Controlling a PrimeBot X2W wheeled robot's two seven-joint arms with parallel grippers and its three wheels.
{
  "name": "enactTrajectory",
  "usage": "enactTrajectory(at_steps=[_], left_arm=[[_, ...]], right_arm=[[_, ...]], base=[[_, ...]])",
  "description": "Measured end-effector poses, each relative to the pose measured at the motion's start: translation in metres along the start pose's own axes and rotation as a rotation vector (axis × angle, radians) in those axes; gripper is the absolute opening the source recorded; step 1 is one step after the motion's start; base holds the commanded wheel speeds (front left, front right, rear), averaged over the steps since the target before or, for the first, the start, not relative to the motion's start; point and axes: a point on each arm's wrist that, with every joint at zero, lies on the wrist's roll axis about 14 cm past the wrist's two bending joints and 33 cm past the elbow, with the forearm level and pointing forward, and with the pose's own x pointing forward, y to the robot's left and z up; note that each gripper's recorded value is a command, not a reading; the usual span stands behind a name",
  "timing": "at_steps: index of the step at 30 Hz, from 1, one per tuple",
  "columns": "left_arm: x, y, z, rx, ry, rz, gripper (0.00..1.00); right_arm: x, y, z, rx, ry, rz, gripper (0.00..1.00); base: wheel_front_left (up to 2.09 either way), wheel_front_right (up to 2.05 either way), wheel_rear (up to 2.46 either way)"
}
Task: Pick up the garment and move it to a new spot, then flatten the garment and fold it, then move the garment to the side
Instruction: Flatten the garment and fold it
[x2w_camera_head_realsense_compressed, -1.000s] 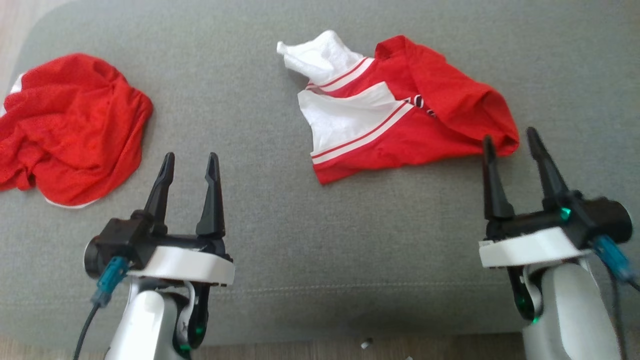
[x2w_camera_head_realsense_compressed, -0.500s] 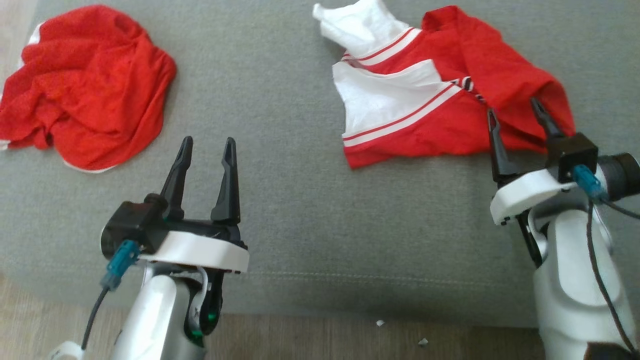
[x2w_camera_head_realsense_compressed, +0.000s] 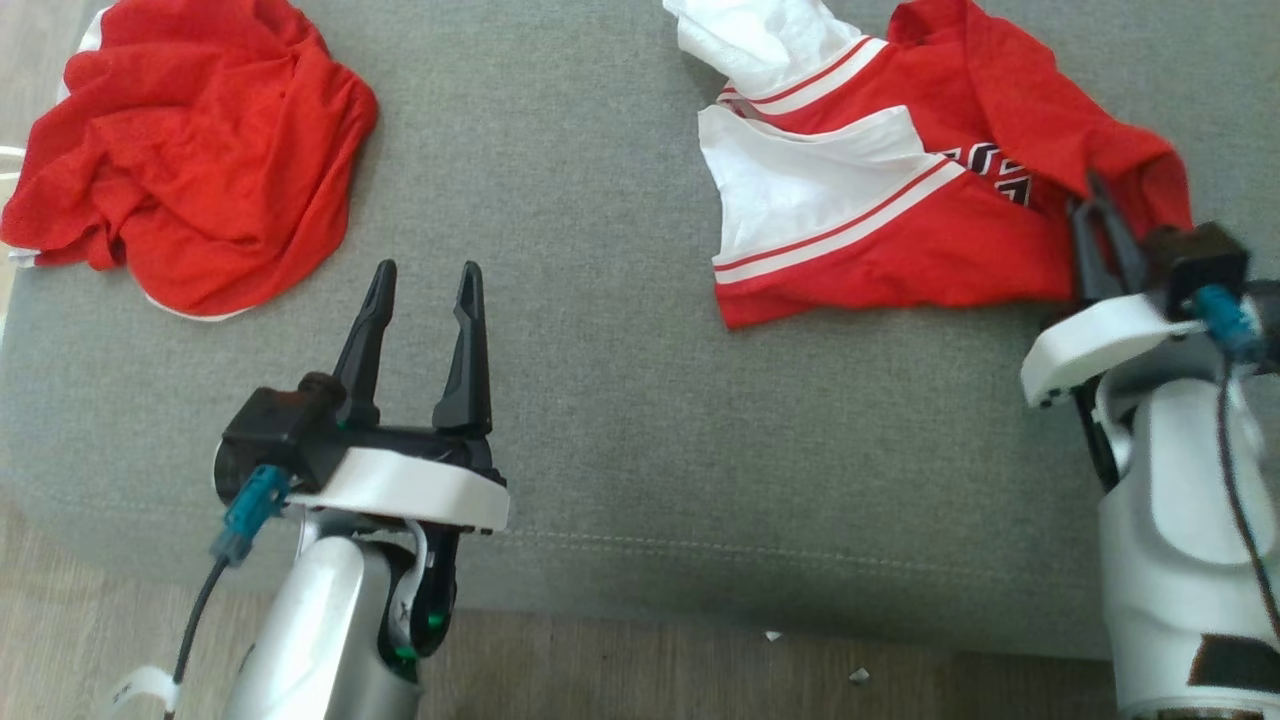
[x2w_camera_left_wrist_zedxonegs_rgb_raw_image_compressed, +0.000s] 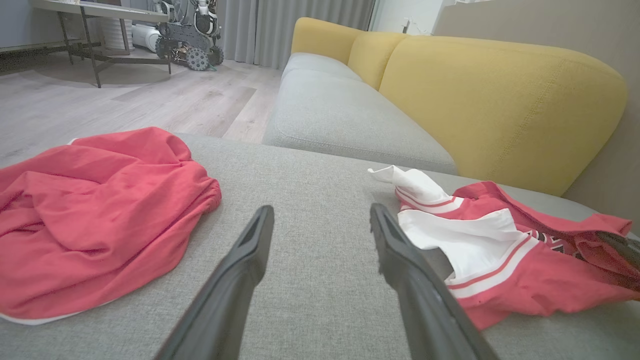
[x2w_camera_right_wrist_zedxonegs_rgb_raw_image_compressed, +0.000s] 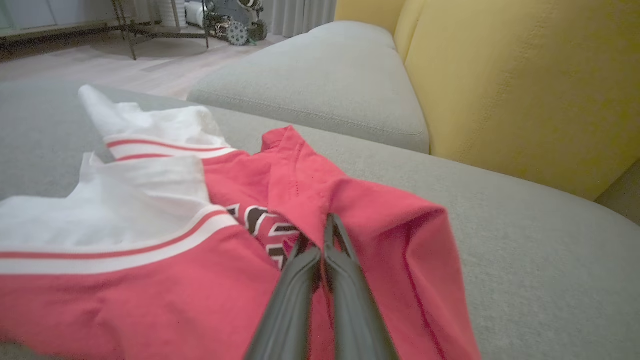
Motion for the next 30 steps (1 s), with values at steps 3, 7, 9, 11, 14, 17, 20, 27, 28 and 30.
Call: enactTrajectory(at_steps=[3,7,9,11,14,17,20,27,28,30], left_arm=[[0.000,-0.001,0.000,0.000,0.002,-0.003,1.00],[0.000,-0.004,-0.005,-0.001,0.013,-0.010,1.00],[0.000,-0.006,-0.007,-0.002,0.020,-0.015,1.00],[0.002,-0.007,-0.009,-0.002,0.026,-0.018,1.00],[0.005,-0.008,-0.011,0.000,0.030,-0.024,1.00],[0.007,-0.008,-0.012,0.000,0.031,-0.026,1.00],[0.007,-0.005,-0.017,-0.005,0.044,-0.014,1.00],[0.009,-0.006,-0.019,-0.009,0.050,-0.018,1.00],[0.010,-0.007,-0.018,-0.010,0.048,-0.022,1.00],[0.011,-0.011,-0.016,-0.012,0.042,-0.031,1.00]], right_arm=[[0.002,-0.010,0.011,0.044,-0.031,-0.032,0.00],[0.012,-0.036,0.028,0.184,-0.051,-0.104,0.00],[0.019,-0.056,0.039,0.269,-0.065,-0.151,0.00],[0.026,-0.081,0.048,0.363,-0.067,-0.202,0.00],[0.032,-0.117,0.046,0.463,-0.031,-0.271,0.00],[0.033,-0.142,0.026,0.564,0.049,-0.334,0.00],[0.029,-0.160,0.001,0.619,0.125,-0.404,1.00],[0.021,-0.190,0.001,0.587,0.119,-0.530,1.00],[0.022,-0.188,0.004,0.579,0.110,-0.529,1.00],[0.022,-0.180,0.011,0.570,0.091,-0.518,1.00]], base=[[0.00,0.00,0.00],[0.00,0.00,0.00],[0.00,0.00,0.00],[0.00,0.00,0.00],[0.00,0.00,0.00],[0.00,0.00,0.00],[0.00,0.00,0.00],[0.00,0.00,0.00],[0.00,0.00,0.00],[0.00,0.00,0.00]])
